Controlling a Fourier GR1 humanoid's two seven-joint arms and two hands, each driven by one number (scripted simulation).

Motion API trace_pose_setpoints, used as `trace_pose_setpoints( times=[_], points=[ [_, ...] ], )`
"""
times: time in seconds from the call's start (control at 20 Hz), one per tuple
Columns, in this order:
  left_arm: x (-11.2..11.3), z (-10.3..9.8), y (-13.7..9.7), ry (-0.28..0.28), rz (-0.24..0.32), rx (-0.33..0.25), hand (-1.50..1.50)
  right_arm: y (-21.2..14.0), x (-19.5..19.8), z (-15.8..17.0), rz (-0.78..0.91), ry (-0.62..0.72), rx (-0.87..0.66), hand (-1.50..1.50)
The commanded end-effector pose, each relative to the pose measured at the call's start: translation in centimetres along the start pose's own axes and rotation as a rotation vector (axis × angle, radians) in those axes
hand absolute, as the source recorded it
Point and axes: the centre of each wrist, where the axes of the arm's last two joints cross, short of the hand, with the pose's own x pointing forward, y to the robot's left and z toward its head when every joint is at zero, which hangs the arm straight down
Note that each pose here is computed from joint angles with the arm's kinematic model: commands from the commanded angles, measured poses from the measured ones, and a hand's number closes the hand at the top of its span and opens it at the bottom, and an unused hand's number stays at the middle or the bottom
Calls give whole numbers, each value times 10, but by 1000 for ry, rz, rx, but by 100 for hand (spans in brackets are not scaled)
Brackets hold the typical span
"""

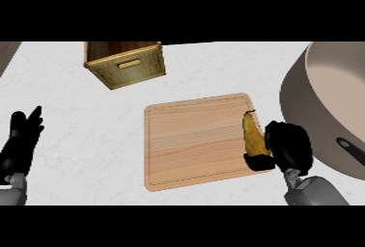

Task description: Pick the pear from the cutting board and place it in the pot

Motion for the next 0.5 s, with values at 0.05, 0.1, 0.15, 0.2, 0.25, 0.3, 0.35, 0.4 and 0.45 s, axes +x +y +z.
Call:
trace_pose_setpoints(
  times=[0.05, 0.1, 0.15, 0.2, 0.25, 0.3, 0.35, 0.4, 0.45],
  points=[
    [-11, 3, 7, 41, 15, 39, 0, -30, -101, -19, 55, 27, -44, 150],
    [-9, 2, 10, 37, 20, 45, 0, -39, -121, -22, 59, 30, -68, 150],
    [-12, 3, 12, 46, 25, 51, 0, -52, -135, -24, 48, 19, -111, 150],
    [-16, 5, 14, 55, 13, 68, 0, -64, -148, -25, 22, 2, -137, 150],
    [-17, 5, 12, 53, 18, 61, 0, -75, -156, -26, -32, -20, -180, 150],
    [-15, 4, 13, 52, 22, 62, 0, -88, -165, -29, -66, -29, -217, 150],
    [-21, 7, 14, 60, 20, 58, 0, -103, -175, -28, -92, -60, -278, 150],
    [-20, 7, 14, 60, 25, 53, 0, -114, -184, -28, -111, -92, -325, 150],
    [-18, 6, 14, 54, 27, 60, 0, -130, -190, -30, -149, -125, -394, 150]
  ],
)
